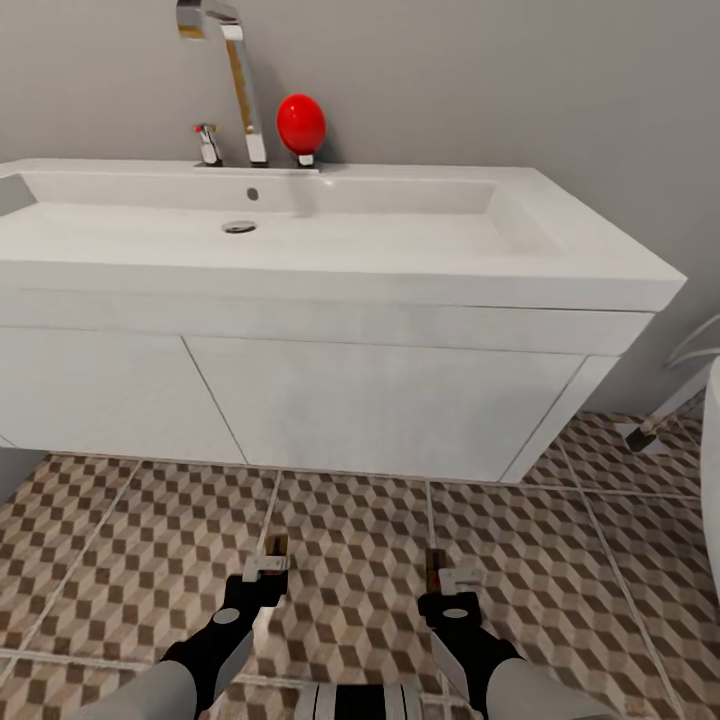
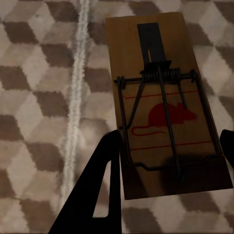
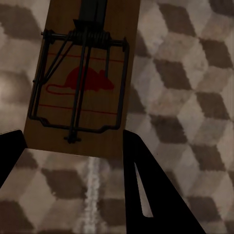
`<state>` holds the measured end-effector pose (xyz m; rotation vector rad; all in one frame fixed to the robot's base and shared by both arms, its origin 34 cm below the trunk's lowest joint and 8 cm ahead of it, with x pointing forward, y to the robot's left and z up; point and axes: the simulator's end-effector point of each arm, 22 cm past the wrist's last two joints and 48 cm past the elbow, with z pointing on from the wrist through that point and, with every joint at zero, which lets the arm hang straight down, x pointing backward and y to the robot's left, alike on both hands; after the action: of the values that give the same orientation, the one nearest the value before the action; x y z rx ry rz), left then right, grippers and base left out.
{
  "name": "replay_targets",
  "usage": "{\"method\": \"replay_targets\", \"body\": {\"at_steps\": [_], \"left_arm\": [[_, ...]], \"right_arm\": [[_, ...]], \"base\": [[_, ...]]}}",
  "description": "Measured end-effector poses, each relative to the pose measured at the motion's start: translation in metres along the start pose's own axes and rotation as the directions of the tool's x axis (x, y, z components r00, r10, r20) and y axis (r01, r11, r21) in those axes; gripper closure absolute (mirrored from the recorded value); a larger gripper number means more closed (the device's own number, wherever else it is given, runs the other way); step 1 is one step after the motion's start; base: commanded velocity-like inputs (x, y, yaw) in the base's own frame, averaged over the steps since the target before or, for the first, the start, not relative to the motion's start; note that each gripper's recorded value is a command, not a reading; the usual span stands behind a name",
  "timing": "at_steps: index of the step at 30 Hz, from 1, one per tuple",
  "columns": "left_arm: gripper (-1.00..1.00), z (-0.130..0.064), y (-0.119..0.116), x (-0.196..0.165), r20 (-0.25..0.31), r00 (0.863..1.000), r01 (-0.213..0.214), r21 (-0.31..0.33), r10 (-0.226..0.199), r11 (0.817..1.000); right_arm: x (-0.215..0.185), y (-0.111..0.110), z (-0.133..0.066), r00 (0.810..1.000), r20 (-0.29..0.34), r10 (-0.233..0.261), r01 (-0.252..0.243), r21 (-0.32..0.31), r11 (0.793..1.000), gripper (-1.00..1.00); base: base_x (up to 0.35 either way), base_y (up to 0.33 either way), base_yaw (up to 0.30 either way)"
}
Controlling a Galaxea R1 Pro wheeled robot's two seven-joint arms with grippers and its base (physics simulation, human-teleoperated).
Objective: Take the four mousetraps from the cabinet in the bathroom and place them on the bathroom floor. Make sure all four end up on the same floor surface, and ensure that at least two of them are either under or directly next to the same bathroom sink.
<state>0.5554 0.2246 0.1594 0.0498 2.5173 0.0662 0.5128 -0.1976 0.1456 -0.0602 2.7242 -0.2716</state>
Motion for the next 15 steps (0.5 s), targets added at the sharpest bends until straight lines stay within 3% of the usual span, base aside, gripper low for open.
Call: {"method": "replay_targets", "body": {"at_steps": [7, 15], "left_arm": [[1.00, 0.006, -0.001, 0.016, -0.026, 1.000, -0.001, 0.002, 0.001, 1.000], [1.00, 0.006, -0.001, 0.013, -0.019, 1.000, 0.000, 0.002, 0.000, 1.000]], "right_arm": [[0.013, 0.002, 0.008, 1.000, -0.022, -0.004, 0.003, -0.001, 1.000, 1.00], [0.011, -0.002, 0.009, 1.000, -0.017, -0.004, 0.004, 0.003, 1.000, 1.00]], "base": [[0.000, 0.000, 0.000], [0.000, 0.000, 0.000]]}}
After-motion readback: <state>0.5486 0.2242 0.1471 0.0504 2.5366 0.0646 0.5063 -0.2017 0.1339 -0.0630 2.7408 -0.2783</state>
